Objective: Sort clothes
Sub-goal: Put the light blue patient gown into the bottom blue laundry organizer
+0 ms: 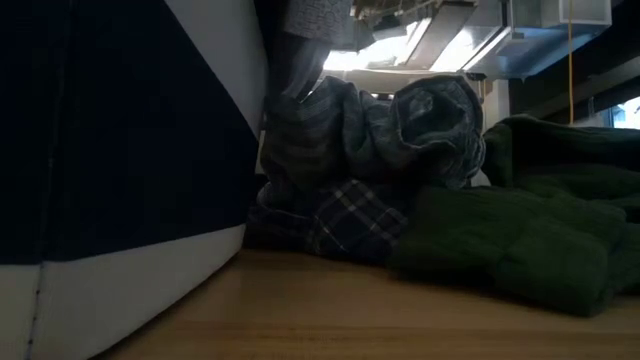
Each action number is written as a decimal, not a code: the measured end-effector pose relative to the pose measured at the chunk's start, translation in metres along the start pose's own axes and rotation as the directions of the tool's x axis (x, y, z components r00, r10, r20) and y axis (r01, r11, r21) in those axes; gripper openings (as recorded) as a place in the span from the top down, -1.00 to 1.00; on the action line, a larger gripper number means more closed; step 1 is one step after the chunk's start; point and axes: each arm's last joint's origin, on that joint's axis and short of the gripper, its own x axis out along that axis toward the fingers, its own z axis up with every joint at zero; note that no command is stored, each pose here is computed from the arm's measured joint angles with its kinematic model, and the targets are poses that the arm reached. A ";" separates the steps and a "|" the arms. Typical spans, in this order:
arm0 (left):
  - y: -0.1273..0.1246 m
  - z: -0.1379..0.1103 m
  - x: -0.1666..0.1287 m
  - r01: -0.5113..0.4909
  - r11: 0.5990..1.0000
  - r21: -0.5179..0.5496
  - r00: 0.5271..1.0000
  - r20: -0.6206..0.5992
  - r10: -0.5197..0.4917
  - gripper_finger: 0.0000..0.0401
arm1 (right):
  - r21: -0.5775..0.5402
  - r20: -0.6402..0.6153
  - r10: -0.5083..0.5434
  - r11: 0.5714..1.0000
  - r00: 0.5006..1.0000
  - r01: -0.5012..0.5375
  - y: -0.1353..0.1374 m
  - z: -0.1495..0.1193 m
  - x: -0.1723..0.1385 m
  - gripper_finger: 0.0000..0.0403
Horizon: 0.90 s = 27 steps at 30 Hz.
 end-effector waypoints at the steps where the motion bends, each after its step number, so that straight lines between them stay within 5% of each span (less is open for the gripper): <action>1: 0.000 0.000 0.000 0.000 1.000 0.000 1.000 0.000 0.000 0.80 | 0.005 -0.014 -0.002 1.000 1.000 0.003 0.001 -0.007 0.002 -0.45; 12: 0.000 0.000 0.000 0.000 1.000 0.000 1.000 0.000 0.000 0.80 | 0.102 -0.025 0.024 0.995 0.999 -0.021 0.005 -0.057 0.036 -0.45; 27: 0.000 0.000 0.000 0.000 1.000 0.004 1.000 0.001 0.000 0.80 | 0.036 0.149 0.066 0.997 0.987 -0.072 0.007 -0.049 0.068 -0.45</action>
